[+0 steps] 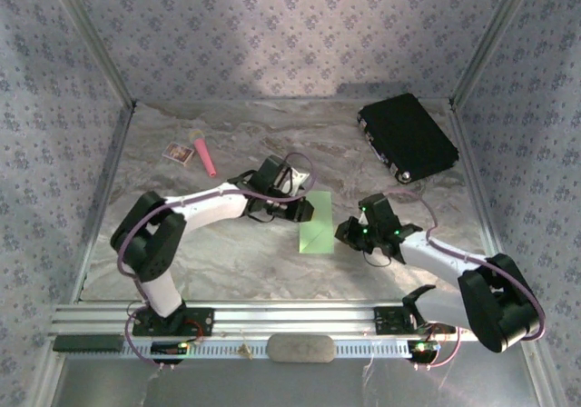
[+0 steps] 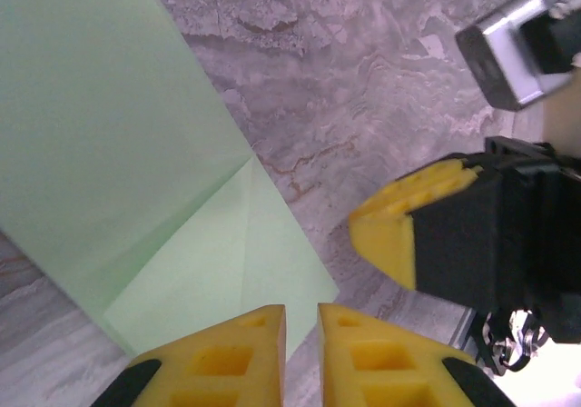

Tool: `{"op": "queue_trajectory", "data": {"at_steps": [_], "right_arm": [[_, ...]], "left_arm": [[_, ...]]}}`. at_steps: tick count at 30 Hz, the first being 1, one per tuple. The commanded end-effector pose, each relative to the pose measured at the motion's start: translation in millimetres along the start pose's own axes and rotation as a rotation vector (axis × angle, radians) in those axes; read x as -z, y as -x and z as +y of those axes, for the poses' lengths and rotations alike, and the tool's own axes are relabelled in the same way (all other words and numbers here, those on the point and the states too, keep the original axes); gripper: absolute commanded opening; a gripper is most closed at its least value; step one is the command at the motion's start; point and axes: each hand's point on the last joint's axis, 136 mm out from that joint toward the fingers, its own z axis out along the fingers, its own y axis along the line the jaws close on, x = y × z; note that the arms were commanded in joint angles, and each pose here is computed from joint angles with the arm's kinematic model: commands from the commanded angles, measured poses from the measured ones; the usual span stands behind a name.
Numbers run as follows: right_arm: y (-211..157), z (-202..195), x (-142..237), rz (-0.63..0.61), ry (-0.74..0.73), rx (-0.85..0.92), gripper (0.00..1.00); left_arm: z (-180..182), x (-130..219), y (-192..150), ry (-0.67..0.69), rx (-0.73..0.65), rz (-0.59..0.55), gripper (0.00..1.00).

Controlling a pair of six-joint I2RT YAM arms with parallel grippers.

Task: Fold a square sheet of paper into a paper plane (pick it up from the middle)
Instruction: Fold the triangle a second time at the center of the table, then turn over the paper at the center of the table.

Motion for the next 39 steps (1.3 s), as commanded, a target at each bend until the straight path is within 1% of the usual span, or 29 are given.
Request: {"op": "queue_trajectory", "data": {"at_steps": [1,8,11,12,14,15,17,18,23,27,33,37,39], "right_arm": [[-1,-3,-1,-0.021,-0.030,-0.039,0.16],[-15,5,-6,0.021,-0.018,-0.033,0.17],[-21,4,-8,0.044,-0.026,-0.033,0.19],[-22,4,-8,0.048,-0.030,-0.033,0.21],[-24,4,-8,0.056,-0.035,-0.034,0.22],[-24,4,-8,0.058,-0.036,-0.031,0.23],[-26,5,-8,0.062,-0.039,-0.029,0.28],[-27,6,-8,0.067,-0.039,-0.030,0.29],[-29,12,-12,0.089,-0.043,-0.020,0.29],[-30,8,-16,0.094,-0.071,-0.020,0.30],[-30,10,-25,0.113,-0.072,-0.020,0.31],[-25,24,-30,0.104,-0.005,-0.014,0.32],[-21,31,-30,0.092,0.023,-0.009,0.39]], "left_arm": [[4,-13,-15,-0.027,-0.003,0.099,0.14],[35,-36,-32,0.036,0.033,0.160,0.09],[45,-43,-42,0.052,0.058,0.180,0.07],[47,-44,-44,0.055,0.067,0.183,0.06],[52,-42,-49,0.076,0.089,0.191,0.06],[51,-41,-52,0.076,0.090,0.193,0.05],[51,-40,-54,0.074,0.104,0.181,0.05],[52,-39,-56,0.074,0.112,0.178,0.05],[51,-37,-56,0.073,0.132,0.154,0.05],[50,-36,-54,0.069,0.139,0.133,0.05],[48,-36,-52,0.060,0.137,0.117,0.05],[49,-36,-52,0.060,0.137,0.113,0.05],[48,-35,-51,0.060,0.135,0.111,0.05]]}}
